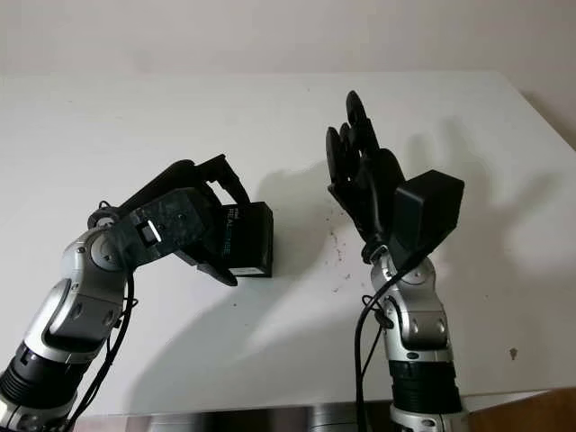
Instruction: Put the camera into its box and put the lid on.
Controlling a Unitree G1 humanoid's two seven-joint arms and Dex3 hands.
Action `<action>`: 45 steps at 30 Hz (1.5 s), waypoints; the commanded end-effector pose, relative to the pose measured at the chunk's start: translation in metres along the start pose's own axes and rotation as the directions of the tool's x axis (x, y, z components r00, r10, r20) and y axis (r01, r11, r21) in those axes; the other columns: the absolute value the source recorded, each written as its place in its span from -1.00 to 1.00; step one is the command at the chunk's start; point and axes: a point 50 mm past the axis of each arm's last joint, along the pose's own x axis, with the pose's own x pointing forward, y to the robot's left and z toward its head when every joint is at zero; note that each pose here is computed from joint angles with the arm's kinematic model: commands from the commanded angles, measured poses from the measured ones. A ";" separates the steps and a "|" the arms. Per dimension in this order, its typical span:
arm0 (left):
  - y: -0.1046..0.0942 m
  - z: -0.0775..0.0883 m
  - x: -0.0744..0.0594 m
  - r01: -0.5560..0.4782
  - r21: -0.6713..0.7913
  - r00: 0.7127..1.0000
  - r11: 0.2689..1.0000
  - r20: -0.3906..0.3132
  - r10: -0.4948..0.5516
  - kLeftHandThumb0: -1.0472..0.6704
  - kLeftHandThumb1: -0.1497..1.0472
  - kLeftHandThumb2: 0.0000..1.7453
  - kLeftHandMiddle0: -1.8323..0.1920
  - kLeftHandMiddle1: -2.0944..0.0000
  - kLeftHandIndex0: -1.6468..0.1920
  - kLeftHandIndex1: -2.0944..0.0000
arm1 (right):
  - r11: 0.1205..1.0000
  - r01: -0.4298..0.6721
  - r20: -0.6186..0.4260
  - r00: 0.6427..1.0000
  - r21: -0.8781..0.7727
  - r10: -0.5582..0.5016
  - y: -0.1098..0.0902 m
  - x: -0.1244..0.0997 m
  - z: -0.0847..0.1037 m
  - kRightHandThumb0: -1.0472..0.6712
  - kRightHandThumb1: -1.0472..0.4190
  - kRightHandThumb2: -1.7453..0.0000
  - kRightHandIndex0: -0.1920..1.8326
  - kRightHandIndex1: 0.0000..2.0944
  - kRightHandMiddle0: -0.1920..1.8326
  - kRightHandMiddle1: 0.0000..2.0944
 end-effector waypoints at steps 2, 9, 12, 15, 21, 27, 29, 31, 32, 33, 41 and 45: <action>-0.002 -0.002 0.003 0.009 -0.006 1.000 1.000 -0.009 -0.009 0.04 0.78 -0.94 0.64 -0.66 0.53 -0.59 | 1.000 0.002 0.007 1.000 0.000 -0.002 0.000 -0.001 0.000 -0.55 -1.00 0.36 -0.91 -0.95 -0.87 -0.93; -0.004 -0.004 0.006 0.016 0.002 1.000 1.000 -0.005 -0.016 0.03 0.78 -0.94 0.63 -0.62 0.51 -0.56 | 1.000 0.006 0.006 1.000 0.005 -0.006 -0.001 -0.002 0.000 -0.54 -1.00 0.36 -0.91 -0.95 -0.87 -0.93; -0.005 -0.005 0.008 0.015 0.011 1.000 1.000 -0.006 -0.015 0.04 0.79 -0.94 0.62 -0.58 0.51 -0.54 | 1.000 0.011 0.005 1.000 0.006 -0.011 -0.002 -0.003 0.000 -0.54 -1.00 0.36 -0.91 -0.95 -0.87 -0.93; -0.005 -0.005 0.010 0.021 0.025 1.000 0.999 0.000 -0.021 0.05 0.80 -0.93 0.62 -0.55 0.52 -0.52 | 1.000 0.009 0.007 1.000 0.005 -0.009 -0.003 -0.003 -0.001 -0.54 -1.00 0.36 -0.91 -0.95 -0.87 -0.93; -0.007 -0.004 0.016 0.036 0.051 0.999 0.998 -0.001 -0.036 0.05 0.80 -0.94 0.60 -0.48 0.51 -0.50 | 1.000 0.014 0.001 1.000 0.007 -0.014 -0.002 -0.003 0.000 -0.55 -1.00 0.37 -0.91 -0.95 -0.86 -0.93; -0.009 -0.001 0.020 0.046 0.063 0.999 0.997 0.001 -0.047 0.03 0.81 -0.94 0.63 -0.58 0.51 -0.54 | 1.000 0.012 0.000 1.000 0.007 -0.012 -0.001 -0.004 -0.001 -0.53 -1.00 0.37 -0.91 -0.95 -0.87 -0.94; -0.009 0.001 0.021 0.046 0.066 0.999 0.997 0.001 -0.047 0.03 0.81 -0.94 0.64 -0.60 0.52 -0.53 | 1.000 0.011 -0.001 1.000 0.004 -0.011 -0.001 -0.004 -0.001 -0.54 -1.00 0.37 -0.92 -0.95 -0.88 -0.94; -0.008 0.003 0.022 0.042 0.070 0.999 0.997 0.006 -0.043 0.03 0.80 -0.94 0.65 -0.63 0.52 -0.53 | 1.000 0.013 0.001 1.000 0.004 -0.013 -0.001 -0.004 -0.001 -0.54 -1.00 0.37 -0.92 -0.95 -0.88 -0.94; -0.008 0.003 0.023 0.042 0.070 0.999 0.997 0.009 -0.042 0.02 0.80 -0.94 0.66 -0.67 0.53 -0.54 | 1.000 0.014 0.002 1.000 0.003 -0.014 -0.001 -0.004 -0.001 -0.54 -1.00 0.37 -0.92 -0.95 -0.87 -0.94; -0.008 0.004 0.023 0.041 0.068 0.999 0.997 0.013 -0.042 0.02 0.81 -0.94 0.67 -0.69 0.53 -0.54 | 1.000 0.015 0.005 1.000 0.001 -0.015 -0.001 -0.004 -0.001 -0.54 -1.00 0.37 -0.92 -0.95 -0.87 -0.94; -0.005 0.009 0.027 0.038 0.073 0.998 0.997 0.042 -0.041 0.00 0.78 -0.94 0.66 -0.72 0.52 -0.55 | 1.000 0.022 0.004 1.000 0.003 -0.022 0.000 -0.005 -0.002 -0.53 -1.00 0.37 -0.90 -0.95 -0.86 -0.93; -0.003 0.012 0.028 0.034 0.085 0.997 0.996 0.064 -0.040 0.00 0.77 -0.94 0.66 -0.75 0.49 -0.55 | 1.000 0.024 0.006 1.000 0.001 -0.024 0.000 -0.004 -0.002 -0.53 -1.00 0.36 -0.90 -0.94 -0.86 -0.93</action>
